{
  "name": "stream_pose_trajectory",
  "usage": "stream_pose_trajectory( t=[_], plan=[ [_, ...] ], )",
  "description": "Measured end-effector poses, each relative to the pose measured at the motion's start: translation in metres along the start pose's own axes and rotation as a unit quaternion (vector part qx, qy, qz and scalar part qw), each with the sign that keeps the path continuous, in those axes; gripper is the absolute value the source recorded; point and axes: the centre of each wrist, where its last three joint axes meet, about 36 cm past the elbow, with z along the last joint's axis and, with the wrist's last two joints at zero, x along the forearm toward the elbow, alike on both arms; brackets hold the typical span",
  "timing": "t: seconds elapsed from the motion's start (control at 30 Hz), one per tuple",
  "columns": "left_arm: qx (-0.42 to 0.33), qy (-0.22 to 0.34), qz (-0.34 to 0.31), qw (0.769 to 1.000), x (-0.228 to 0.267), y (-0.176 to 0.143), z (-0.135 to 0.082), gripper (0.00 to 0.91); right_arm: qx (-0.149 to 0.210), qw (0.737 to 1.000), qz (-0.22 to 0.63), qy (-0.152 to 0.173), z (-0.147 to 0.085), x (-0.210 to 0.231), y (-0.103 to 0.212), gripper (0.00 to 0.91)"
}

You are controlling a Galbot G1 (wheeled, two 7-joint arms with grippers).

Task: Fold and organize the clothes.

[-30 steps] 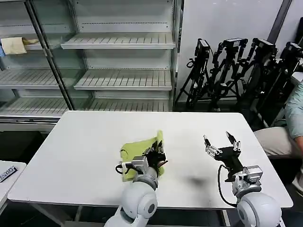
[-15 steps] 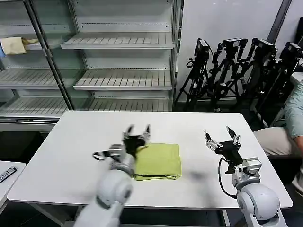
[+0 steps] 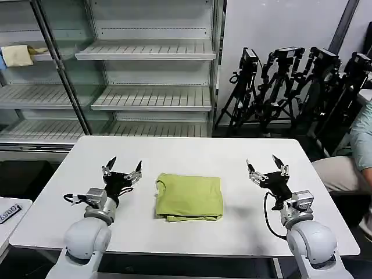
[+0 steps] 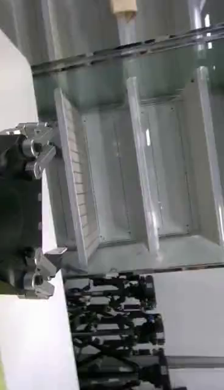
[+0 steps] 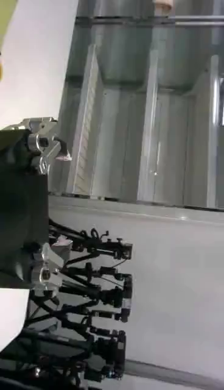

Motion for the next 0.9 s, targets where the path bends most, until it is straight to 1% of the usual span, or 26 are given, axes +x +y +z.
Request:
stream_pose_trajectory(
  t=[0.3, 0.57, 0.9],
  plan=[
    [-0.022, -0.013, 0.005, 1.0, 0.001, 0.011, 0.005, 0.907, 0.008, 1.0, -0.003, 0.002, 0.006, -0.008, 0.002, 0.907],
    [-0.029, -0.033, 0.016, 0.999, 0.001, 0.016, 0.005, 0.907, 0.031, 1.0, 0.003, 0.005, 0.021, -0.014, 0.003, 0.907],
    [-0.041, -0.053, 0.019, 0.998, -0.001, 0.021, 0.008, 0.907, 0.054, 0.998, 0.009, 0.001, 0.027, -0.017, 0.001, 0.907]
  ],
)
